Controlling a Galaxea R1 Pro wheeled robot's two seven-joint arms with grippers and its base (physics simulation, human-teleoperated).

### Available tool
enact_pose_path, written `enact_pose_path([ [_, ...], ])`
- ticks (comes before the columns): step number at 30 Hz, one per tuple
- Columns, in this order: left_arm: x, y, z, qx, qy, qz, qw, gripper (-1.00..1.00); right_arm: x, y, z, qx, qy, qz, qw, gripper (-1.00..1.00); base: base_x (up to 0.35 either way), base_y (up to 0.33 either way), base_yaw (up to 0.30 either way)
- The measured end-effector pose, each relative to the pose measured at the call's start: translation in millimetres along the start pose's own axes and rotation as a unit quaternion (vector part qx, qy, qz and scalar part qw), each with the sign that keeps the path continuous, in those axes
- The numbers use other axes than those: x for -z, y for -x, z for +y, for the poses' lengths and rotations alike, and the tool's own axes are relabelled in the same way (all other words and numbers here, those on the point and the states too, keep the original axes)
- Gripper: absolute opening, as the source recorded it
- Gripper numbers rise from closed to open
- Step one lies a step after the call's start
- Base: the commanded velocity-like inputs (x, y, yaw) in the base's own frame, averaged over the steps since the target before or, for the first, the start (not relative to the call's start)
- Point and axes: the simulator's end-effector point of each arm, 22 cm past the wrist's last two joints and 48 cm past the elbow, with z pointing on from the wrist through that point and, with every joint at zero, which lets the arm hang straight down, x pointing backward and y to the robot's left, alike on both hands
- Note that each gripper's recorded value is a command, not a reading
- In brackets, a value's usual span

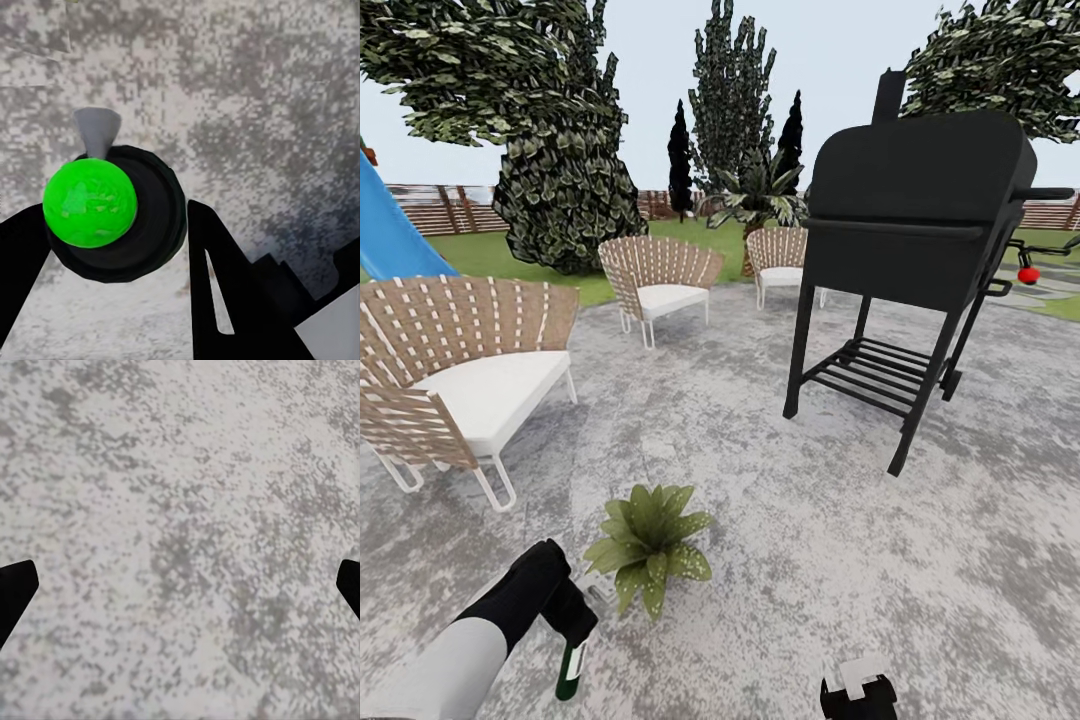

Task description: Pick up the pesticide atomizer in the garden and spray insectifuge to fully cover both potted plants in the garden.

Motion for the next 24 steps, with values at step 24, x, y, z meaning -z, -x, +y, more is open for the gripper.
enact_pose_path([
  [24, 41.1, 41, 12, 0.001, -0.015, -0.022, 0.9996, -1.0, -0.3, -1, -1, 0.0, -0.001, 0.001, 1.0, 1.0, -0.011, 0.019, -0.014],
])
